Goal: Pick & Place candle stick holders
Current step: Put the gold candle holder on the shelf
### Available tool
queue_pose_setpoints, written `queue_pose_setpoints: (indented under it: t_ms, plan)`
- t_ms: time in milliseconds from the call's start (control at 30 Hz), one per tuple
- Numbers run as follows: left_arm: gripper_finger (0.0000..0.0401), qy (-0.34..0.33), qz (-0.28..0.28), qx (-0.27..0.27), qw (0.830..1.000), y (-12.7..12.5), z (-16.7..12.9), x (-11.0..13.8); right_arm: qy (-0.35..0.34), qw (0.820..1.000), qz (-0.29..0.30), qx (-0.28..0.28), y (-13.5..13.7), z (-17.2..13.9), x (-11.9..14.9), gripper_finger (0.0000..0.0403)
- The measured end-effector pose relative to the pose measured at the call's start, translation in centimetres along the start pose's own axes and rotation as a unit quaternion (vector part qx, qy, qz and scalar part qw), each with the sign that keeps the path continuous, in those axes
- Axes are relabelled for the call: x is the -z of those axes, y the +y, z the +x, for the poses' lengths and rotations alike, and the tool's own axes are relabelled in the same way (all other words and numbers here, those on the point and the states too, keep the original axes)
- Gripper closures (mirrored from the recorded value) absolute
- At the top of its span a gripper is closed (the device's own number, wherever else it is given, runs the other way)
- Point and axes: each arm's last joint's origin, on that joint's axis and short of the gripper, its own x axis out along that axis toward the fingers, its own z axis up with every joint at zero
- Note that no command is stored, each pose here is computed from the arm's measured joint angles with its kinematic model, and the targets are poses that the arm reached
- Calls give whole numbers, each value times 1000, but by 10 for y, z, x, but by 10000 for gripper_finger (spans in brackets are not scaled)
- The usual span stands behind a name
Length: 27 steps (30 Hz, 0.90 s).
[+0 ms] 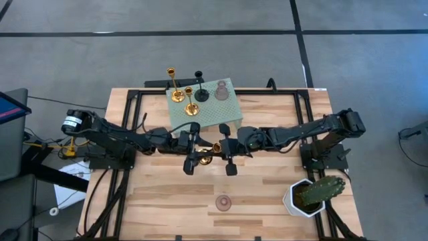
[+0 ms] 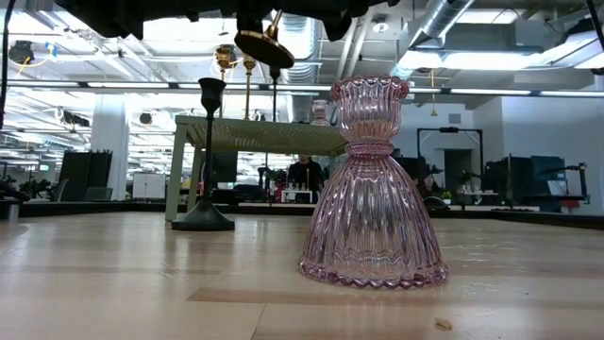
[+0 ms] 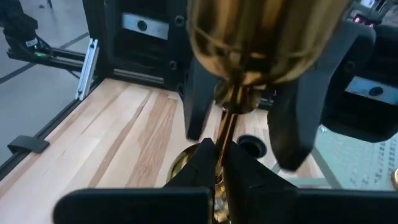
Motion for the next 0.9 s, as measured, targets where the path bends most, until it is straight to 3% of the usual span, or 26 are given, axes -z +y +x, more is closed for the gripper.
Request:
queue_pose_setpoints:
  t_ms: [333, 700, 900]
  plan:
    - [280, 8, -4, 6, 1000, -2, 18, 7, 18, 1000, 16, 0, -1, -1, 4, 403]
    - [368, 6, 2, 3, 1000, -1, 19, 4, 26, 1000, 11, 1, 1, 0, 5, 402]
    - [368, 10, 5, 3, 1000, -1, 18, 4, 30, 999, 10, 0, 1, 0, 6, 394]
